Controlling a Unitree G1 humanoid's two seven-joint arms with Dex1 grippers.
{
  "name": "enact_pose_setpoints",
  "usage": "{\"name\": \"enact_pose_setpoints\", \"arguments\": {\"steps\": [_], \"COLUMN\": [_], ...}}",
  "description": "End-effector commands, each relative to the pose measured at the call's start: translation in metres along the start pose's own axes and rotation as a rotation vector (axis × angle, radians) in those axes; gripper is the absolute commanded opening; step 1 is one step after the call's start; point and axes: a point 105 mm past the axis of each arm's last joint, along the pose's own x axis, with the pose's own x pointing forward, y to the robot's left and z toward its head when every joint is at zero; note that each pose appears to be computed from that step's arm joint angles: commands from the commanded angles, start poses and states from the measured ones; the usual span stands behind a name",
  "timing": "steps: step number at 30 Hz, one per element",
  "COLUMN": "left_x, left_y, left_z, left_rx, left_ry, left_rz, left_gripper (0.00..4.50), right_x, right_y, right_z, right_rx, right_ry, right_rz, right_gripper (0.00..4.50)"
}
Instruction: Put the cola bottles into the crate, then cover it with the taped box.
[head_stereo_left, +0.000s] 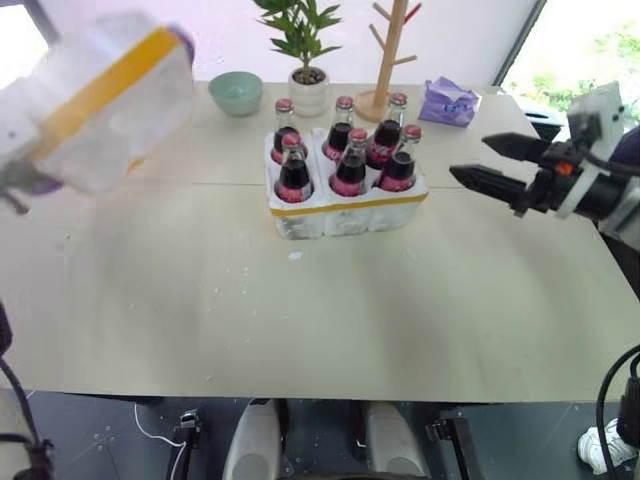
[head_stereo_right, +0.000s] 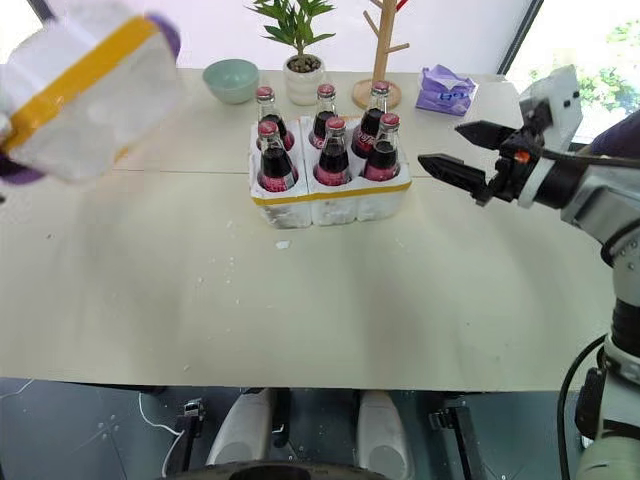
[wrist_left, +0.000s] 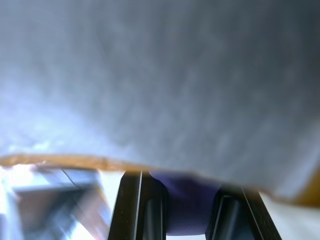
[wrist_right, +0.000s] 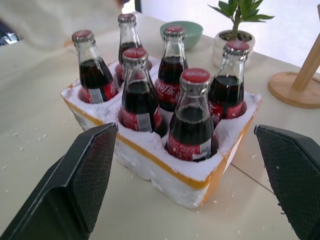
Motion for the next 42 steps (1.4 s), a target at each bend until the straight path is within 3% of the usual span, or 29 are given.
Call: {"name": "enact_pose_setpoints", "arguments": {"steps": [1,5,11,13,19,33,41,42], "left_x": [-0.009,-0.012,-0.028,-0.033,-0.025,-0.019,-0.016,-0.018], "left_y": [0.023,0.016,-0.012,-0.035,-0.082,-0.131,-0.147,-0.152], "left_z": [0.073,0.142,0.202,0.220,0.209,0.222,0.198,0.194], "left_rx": [0.170,0.235,0.377,0.443,0.550,0.825,0.908,0.894], "left_ry": [-0.253,-0.446,-0.569,-0.578,-0.428,-0.446,-0.412,-0.417], "left_rz": [0.149,0.220,0.264,0.226,0.142,0.164,0.117,0.095], "left_gripper": [0.29,0.29,0.29,0.29,0.29,0.29,4.35,4.35], "right_x": [-0.010,-0.006,-0.002,-0.002,-0.002,-0.003,-0.007,-0.007], "right_y": [0.001,0.004,0.006,0.005,0.002,-0.006,-0.010,-0.010], "right_z": [0.013,0.009,0.003,0.001,0.003,-0.001,-0.002,-0.003], "right_rx": [-0.039,-0.019,0.011,0.024,0.059,0.092,0.100,0.100], "right_ry": [-0.048,-0.061,-0.077,-0.080,-0.117,-0.145,-0.154,-0.154], "right_rz": [-0.032,-0.041,-0.059,-0.072,-0.103,-0.154,-0.172,-0.172], "right_gripper": [4.50,4.50,4.50,4.50,4.50,4.50,4.50,4.50]}}
